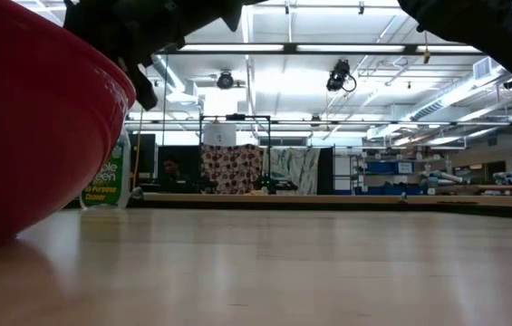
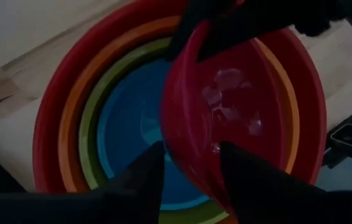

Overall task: Nest bowls inside each other
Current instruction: Stack the pink bowl on top of the blue bowl

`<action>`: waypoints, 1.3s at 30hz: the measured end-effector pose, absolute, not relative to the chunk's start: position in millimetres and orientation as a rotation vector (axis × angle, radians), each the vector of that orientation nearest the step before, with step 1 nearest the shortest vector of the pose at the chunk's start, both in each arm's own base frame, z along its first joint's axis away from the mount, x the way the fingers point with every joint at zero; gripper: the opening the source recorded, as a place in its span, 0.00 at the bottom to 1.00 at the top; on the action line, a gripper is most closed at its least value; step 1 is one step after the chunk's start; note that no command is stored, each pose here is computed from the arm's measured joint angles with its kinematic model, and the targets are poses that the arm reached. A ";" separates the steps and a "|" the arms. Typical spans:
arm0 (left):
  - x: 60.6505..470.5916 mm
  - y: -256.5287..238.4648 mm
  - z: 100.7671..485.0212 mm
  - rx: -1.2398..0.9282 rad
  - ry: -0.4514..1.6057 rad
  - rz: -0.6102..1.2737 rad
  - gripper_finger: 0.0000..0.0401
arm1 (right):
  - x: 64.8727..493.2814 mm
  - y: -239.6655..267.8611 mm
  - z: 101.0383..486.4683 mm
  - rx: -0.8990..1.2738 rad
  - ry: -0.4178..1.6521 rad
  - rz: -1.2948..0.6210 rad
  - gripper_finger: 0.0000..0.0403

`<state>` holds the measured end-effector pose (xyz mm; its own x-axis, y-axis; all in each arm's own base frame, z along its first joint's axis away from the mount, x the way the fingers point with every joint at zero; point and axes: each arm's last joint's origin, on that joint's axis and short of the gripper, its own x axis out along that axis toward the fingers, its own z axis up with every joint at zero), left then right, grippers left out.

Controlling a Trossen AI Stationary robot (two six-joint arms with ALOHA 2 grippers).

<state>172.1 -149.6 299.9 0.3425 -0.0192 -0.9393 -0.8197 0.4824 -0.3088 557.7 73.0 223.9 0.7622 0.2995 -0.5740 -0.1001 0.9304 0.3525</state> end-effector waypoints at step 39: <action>165.1 -187.2 263.3 -0.663 1.264 0.680 0.03 | 525.4 20.1 278.1 0.206 0.745 0.401 0.59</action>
<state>165.1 -187.2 263.3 0.1678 0.0915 -0.9816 -0.7685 0.6357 -0.0721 525.4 20.1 278.1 0.6643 0.4241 -0.6155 -0.2799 0.9047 0.3212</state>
